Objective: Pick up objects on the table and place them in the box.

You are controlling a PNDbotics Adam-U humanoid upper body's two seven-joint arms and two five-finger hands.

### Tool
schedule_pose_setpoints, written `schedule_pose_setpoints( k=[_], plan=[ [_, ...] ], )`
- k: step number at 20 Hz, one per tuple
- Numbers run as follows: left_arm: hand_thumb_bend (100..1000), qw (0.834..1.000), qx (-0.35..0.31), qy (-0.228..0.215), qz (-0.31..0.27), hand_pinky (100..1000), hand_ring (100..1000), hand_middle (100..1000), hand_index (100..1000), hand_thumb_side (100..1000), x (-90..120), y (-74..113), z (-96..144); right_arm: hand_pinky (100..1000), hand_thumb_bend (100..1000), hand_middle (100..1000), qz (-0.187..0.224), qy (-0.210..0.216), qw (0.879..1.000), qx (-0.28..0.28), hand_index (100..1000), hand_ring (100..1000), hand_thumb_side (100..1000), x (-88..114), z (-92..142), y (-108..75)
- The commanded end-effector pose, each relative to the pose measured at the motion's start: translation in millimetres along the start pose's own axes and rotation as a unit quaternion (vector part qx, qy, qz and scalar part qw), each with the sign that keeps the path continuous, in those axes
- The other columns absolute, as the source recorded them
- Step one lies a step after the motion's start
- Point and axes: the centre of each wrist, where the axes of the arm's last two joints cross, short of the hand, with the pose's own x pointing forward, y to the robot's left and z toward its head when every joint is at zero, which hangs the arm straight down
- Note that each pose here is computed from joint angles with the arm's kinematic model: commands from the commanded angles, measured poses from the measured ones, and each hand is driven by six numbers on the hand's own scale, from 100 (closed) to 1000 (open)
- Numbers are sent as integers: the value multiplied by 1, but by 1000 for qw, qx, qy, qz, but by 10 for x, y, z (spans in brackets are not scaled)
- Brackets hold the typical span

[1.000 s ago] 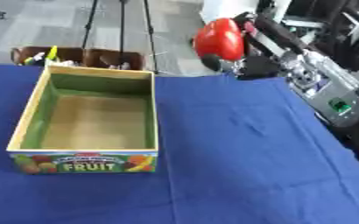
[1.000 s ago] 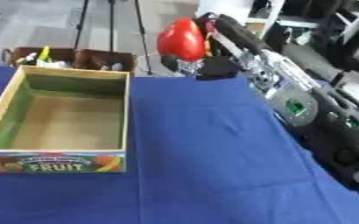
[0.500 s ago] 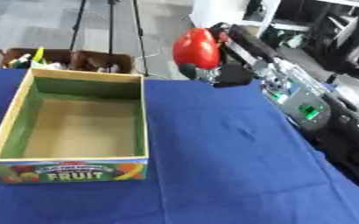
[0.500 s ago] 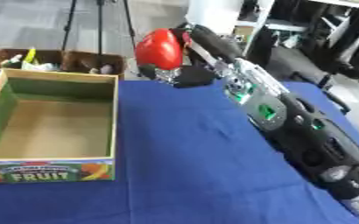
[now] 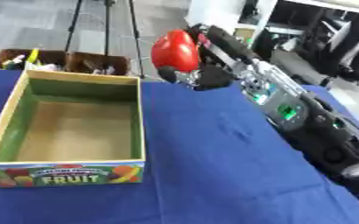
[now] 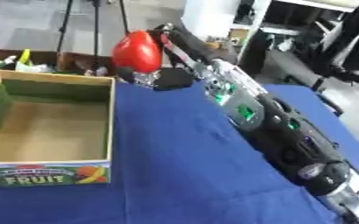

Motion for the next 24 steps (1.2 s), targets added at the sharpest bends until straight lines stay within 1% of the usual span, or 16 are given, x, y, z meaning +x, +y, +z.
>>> schedule_pose_setpoints(
  k=[1,10,17,24],
  plan=[
    [100,1000,3,-9,-9,156,183,570,289,811,34,48,-12,258,189,434,21,-2,1000,-10,645,524,873,-16,-19,-112],
    [100,1000,6,-7,-13,154,181,570,288,808,14,58,24,254,182,433,33,5,999,-15,643,526,874,-69,-27,-72],
    [100,1000,8,-9,-9,155,182,570,288,809,19,50,8,253,172,434,33,-9,999,-13,640,527,877,-20,-66,-33],
    [100,1000,8,-8,-5,155,182,570,288,809,26,35,-10,252,116,441,57,-30,997,-40,629,529,909,48,-127,-1]
  ],
)
